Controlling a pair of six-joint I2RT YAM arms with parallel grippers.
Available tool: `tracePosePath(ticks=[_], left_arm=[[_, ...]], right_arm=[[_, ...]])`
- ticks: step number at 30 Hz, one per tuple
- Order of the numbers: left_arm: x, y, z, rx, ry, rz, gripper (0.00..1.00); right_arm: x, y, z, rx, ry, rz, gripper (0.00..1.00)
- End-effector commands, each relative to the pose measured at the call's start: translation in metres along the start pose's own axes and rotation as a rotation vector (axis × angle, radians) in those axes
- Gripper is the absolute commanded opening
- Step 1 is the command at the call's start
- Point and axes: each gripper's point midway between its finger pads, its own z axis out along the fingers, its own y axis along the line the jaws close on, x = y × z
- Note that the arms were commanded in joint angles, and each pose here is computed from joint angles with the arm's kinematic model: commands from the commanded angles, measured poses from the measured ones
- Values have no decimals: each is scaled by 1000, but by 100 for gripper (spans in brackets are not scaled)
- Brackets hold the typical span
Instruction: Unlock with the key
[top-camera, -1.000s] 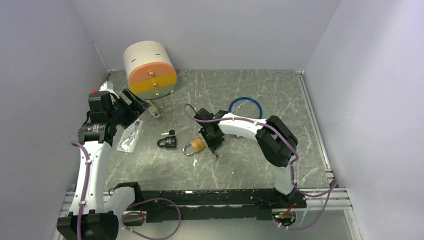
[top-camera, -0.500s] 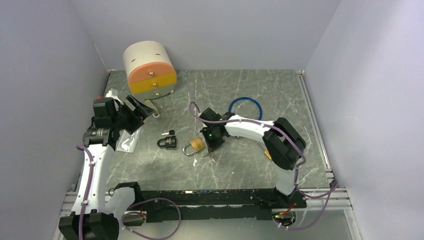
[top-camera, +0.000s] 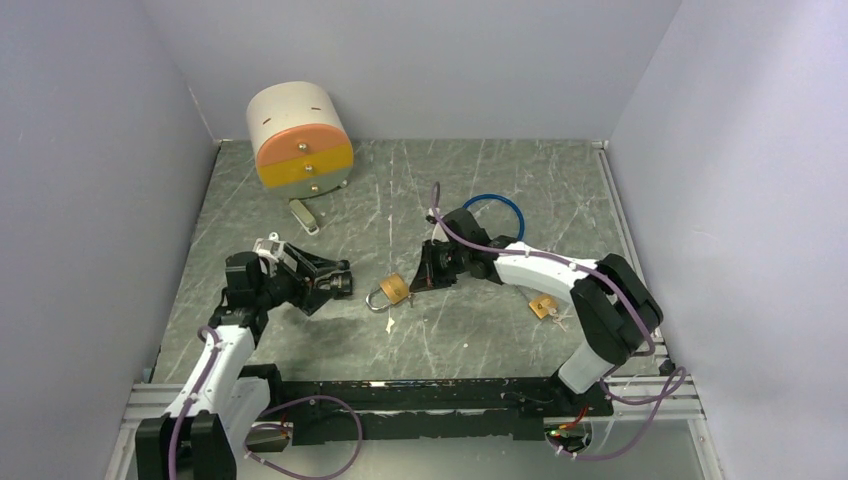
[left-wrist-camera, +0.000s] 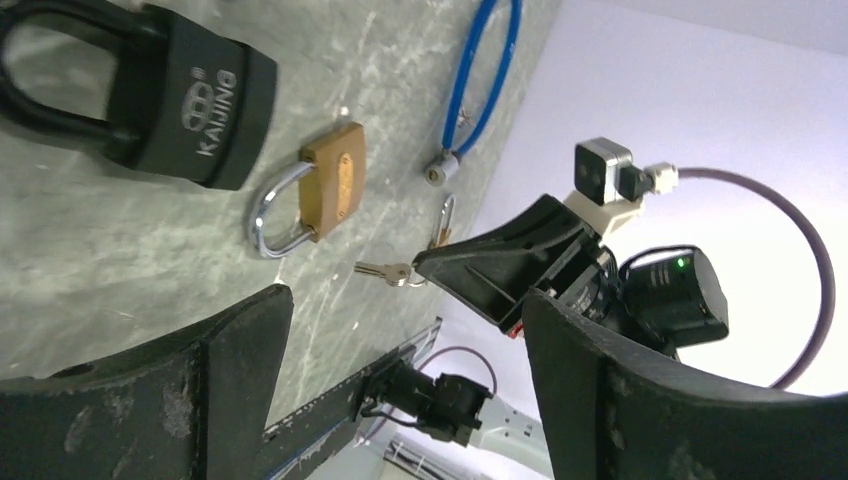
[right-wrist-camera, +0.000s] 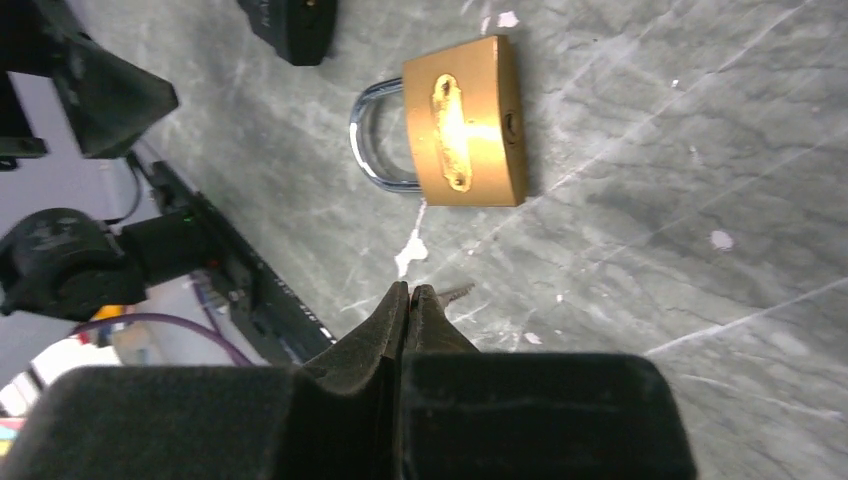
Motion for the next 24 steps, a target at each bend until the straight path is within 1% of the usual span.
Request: tracePosePath(ticks=[1, 3, 7, 9, 11, 14, 19, 22, 23, 24], left_arm=[[7, -40, 1, 156, 48, -16, 90], [9, -40, 8, 148, 72, -83, 90], [30, -46, 25, 101, 179, -198, 89], [43, -42, 31, 7, 239, -322, 89], [53, -44, 36, -54, 282, -442, 87], [62, -58, 42, -61, 313, -514, 85], [73, -74, 50, -105, 365, -554, 83], [77, -79, 57, -115, 391, -558, 73], [79, -80, 58, -122, 395, -561, 68], [80, -81, 59, -120, 396, -561, 58]], right_arm=[[-27, 47, -19, -219, -96, 23, 0], [-34, 62, -26, -282, -118, 27, 0], [-44, 89, -40, -391, -143, -16, 0], [-49, 101, -47, -438, -161, -43, 0], [-55, 113, -55, -478, -180, -78, 0], [-63, 123, -60, -498, -191, -115, 0], [-64, 138, -67, -550, -195, -158, 0], [-62, 140, -70, -547, -198, -173, 0], [-61, 140, -70, -546, -196, -174, 0], [-60, 139, -70, -540, -196, -174, 0]])
